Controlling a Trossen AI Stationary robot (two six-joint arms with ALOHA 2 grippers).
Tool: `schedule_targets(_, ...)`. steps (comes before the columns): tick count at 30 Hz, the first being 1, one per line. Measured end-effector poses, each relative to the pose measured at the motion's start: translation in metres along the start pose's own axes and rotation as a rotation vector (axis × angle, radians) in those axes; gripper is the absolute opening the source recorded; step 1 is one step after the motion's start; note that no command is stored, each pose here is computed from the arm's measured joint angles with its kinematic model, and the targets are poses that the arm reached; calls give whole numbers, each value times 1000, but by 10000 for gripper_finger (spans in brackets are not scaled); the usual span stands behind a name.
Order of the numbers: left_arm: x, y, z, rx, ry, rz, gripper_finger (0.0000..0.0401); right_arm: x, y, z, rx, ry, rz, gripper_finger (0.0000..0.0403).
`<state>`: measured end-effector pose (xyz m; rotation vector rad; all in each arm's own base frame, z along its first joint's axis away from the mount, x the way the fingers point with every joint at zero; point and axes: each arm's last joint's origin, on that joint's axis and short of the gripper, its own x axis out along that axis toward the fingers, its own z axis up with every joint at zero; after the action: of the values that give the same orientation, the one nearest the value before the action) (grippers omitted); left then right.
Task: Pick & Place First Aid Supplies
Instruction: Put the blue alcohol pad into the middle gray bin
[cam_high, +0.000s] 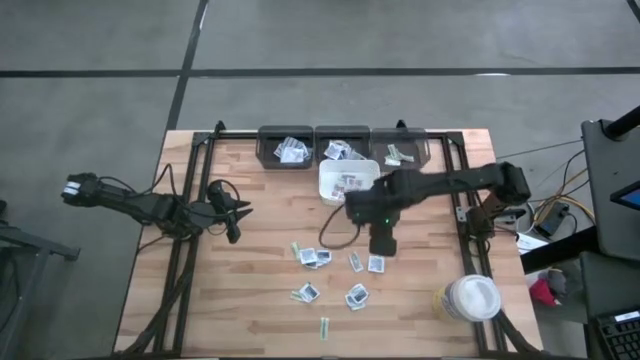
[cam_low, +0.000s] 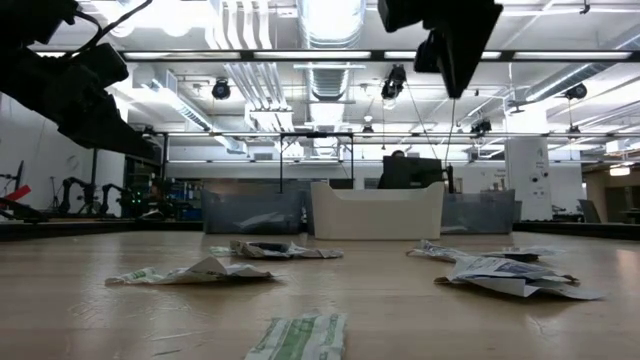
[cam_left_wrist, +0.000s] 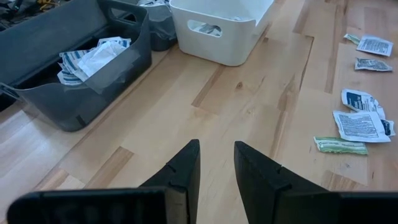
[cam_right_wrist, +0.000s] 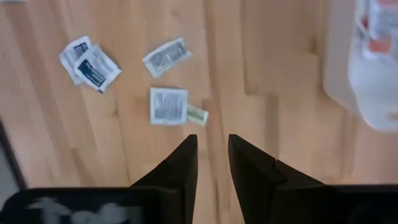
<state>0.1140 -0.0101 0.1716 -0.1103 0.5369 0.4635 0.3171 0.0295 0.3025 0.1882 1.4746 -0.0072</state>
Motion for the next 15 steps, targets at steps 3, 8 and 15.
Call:
schedule_targets(3, 0, 0, 0, -1, 0, 0, 94, 22, 10, 1, -50, -31, 11, 93)
schedule_targets(8, 0, 0, 0, -3, 0, 0, 94, 53, 19, -1, -91, -72, 27, 102)
schedule_targets(15, 0, 0, 0, -3, 0, 0, 94, 81, 17, -11, -101, -39, 24, 128)
